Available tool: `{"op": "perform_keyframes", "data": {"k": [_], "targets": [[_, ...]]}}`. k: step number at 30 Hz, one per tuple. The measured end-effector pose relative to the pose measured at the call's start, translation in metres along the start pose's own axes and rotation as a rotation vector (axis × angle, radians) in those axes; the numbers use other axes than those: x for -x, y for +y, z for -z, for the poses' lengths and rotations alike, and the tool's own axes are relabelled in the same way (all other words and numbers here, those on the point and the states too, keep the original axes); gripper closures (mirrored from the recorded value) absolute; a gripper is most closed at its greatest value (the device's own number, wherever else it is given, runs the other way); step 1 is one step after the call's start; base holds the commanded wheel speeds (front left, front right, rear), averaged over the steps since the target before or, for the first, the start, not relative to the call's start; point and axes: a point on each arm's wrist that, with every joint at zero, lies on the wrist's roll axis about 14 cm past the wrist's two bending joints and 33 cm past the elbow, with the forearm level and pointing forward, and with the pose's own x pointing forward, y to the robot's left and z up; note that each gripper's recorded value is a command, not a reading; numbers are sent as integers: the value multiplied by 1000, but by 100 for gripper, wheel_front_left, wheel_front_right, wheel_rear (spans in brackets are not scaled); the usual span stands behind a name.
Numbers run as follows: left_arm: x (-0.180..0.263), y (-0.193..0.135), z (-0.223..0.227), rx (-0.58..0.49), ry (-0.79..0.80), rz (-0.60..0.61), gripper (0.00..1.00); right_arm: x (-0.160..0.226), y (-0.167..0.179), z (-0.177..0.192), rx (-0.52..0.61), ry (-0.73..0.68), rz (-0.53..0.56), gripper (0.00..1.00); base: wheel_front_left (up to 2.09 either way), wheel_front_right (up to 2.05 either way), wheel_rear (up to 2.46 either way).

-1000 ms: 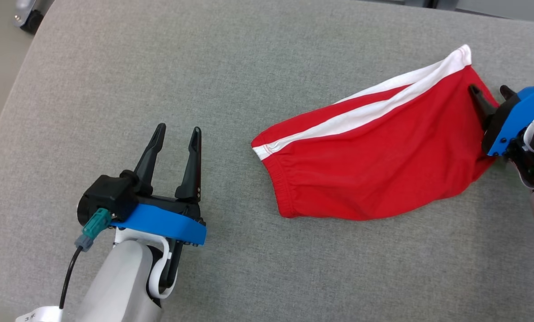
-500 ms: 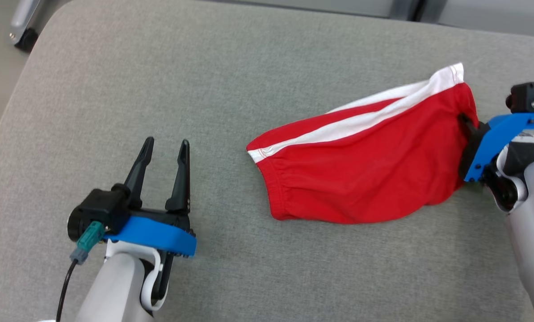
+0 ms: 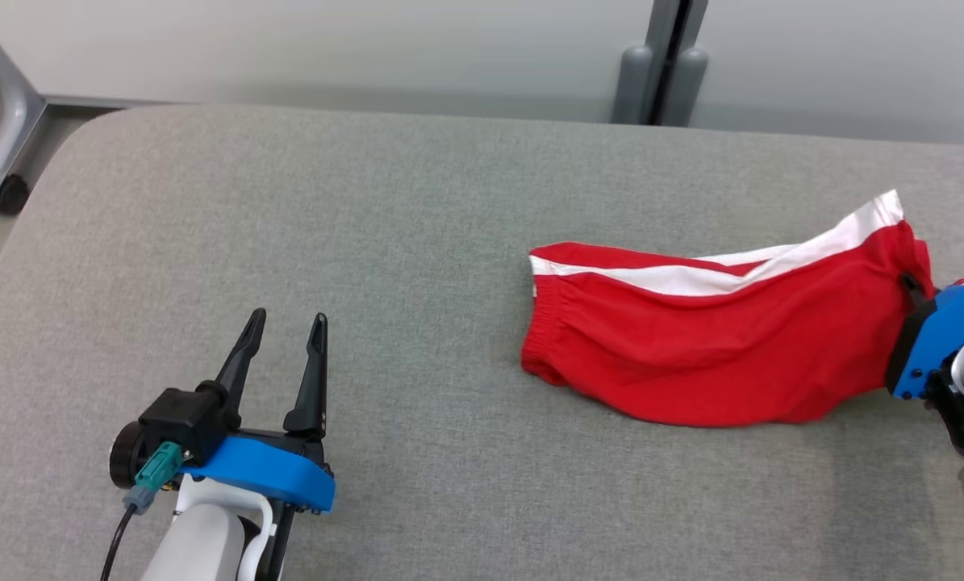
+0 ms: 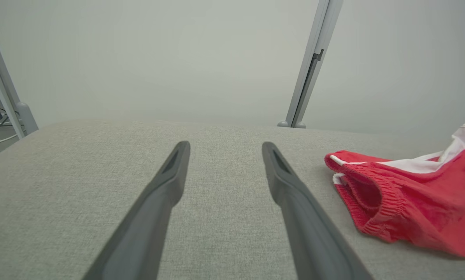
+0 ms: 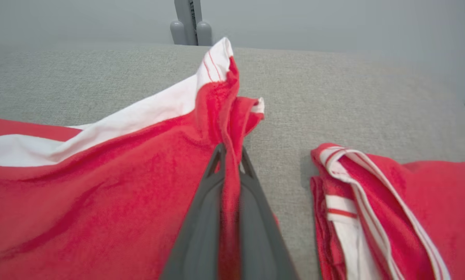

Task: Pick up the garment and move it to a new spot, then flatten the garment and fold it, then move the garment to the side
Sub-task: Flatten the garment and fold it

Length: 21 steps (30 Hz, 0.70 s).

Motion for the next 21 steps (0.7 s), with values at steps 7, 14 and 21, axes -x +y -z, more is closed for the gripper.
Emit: {"op": "perform_keyframes", "data": {"k": [7,14,21], "targets": [[3,-7,-6,-1,-16,23,0,18,31,-23,25,-34,-38,100,0,0,0],[8,-4,-7,-4,-16,20,0,23,120,-27,105,0,-220,100,0,0,0],[19,1,-5,3,-9,-6,0,22,198,-5,216,86,-399,100,0,0,0]]}}
